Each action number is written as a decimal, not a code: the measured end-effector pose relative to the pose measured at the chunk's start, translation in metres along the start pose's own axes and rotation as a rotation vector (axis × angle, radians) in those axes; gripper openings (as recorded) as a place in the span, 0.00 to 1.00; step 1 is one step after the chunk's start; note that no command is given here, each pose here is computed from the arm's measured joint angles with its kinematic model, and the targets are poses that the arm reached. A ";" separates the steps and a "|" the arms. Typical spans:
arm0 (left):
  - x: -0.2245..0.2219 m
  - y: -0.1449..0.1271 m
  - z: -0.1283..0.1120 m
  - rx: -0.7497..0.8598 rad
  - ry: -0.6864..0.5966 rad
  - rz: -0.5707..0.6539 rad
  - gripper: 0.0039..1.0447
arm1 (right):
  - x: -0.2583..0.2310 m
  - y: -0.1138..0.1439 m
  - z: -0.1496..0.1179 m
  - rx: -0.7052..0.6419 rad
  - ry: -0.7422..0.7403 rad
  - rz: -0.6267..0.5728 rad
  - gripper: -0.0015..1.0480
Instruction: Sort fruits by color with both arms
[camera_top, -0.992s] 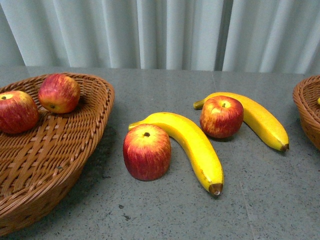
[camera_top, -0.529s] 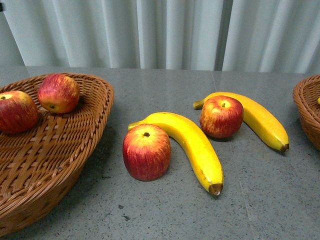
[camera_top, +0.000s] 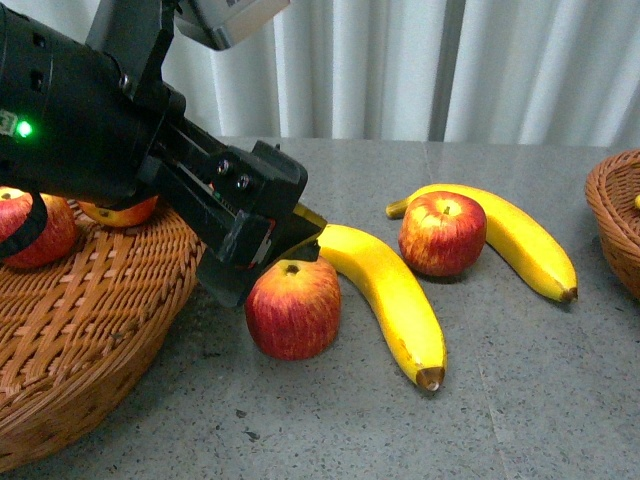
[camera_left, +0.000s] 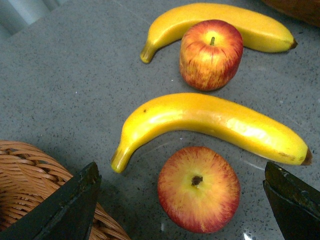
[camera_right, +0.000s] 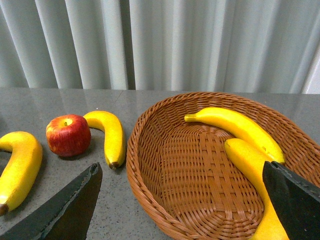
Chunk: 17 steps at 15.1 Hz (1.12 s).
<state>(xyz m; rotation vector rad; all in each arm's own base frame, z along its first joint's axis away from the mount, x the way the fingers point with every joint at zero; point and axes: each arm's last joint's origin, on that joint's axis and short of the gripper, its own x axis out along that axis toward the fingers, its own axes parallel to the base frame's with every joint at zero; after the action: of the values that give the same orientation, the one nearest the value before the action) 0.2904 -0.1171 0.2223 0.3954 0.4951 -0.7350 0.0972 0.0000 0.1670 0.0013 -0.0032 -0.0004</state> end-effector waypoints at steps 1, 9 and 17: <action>0.004 0.000 -0.003 0.015 0.013 -0.005 0.94 | 0.000 0.000 0.000 0.000 0.000 0.000 0.94; 0.033 0.004 -0.017 0.089 0.063 -0.059 0.94 | 0.000 0.000 0.000 0.000 0.000 0.000 0.94; 0.055 -0.006 -0.028 0.125 0.097 -0.125 0.94 | 0.000 0.000 0.000 0.000 0.000 0.000 0.94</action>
<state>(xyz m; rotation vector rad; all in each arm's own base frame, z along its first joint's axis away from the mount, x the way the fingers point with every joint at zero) 0.3129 -0.1368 0.1676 0.5219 0.5704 -0.8737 0.0972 0.0000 0.1671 0.0013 -0.0036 -0.0004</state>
